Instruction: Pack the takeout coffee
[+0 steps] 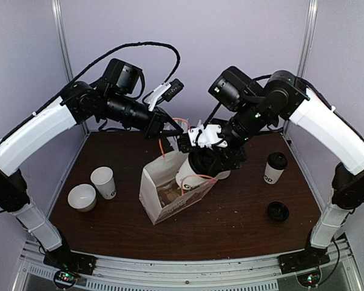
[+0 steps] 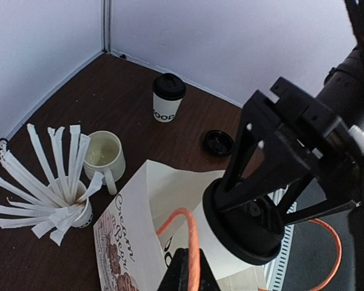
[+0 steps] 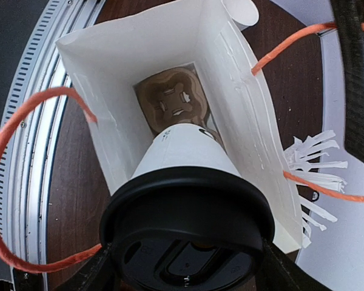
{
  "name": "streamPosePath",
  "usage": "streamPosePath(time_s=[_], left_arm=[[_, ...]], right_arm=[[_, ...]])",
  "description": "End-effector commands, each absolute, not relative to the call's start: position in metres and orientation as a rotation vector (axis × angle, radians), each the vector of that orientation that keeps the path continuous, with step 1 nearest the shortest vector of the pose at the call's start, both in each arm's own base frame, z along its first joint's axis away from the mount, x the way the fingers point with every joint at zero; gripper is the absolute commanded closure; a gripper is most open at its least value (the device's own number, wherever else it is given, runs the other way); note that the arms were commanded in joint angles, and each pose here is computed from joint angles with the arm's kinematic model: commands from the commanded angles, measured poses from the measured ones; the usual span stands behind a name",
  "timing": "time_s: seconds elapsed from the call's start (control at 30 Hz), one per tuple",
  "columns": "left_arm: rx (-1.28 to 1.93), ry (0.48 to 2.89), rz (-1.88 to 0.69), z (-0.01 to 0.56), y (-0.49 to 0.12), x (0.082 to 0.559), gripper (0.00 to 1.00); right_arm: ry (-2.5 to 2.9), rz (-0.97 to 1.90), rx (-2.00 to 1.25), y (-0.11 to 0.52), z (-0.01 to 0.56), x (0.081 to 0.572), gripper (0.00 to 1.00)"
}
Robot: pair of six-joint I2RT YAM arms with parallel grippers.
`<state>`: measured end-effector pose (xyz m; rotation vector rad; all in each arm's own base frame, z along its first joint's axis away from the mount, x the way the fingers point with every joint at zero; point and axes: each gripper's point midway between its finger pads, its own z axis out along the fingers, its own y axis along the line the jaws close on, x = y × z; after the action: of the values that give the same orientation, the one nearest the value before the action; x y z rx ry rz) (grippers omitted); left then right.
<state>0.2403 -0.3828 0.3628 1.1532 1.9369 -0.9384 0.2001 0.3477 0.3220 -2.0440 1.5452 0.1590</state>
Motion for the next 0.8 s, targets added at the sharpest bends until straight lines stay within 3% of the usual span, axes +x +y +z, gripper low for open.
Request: streamPosePath(time_s=[0.0, 0.43, 0.77], left_arm=[[1.225, 1.888, -0.973, 0.373, -0.400, 0.220, 1.00], [1.287, 1.918, -1.008, 0.362, -0.421, 0.185, 1.00], [1.278, 1.948, -1.020, 0.358, -0.422, 0.180, 0.95]], right_arm=[[1.509, 0.114, -2.111, 0.328, 0.324, 0.178, 0.35], [1.466, 0.109, -2.276, 0.315, 0.291, 0.131, 0.36], [1.373, -0.150, -2.276, 0.327, 0.267, 0.137, 0.37]])
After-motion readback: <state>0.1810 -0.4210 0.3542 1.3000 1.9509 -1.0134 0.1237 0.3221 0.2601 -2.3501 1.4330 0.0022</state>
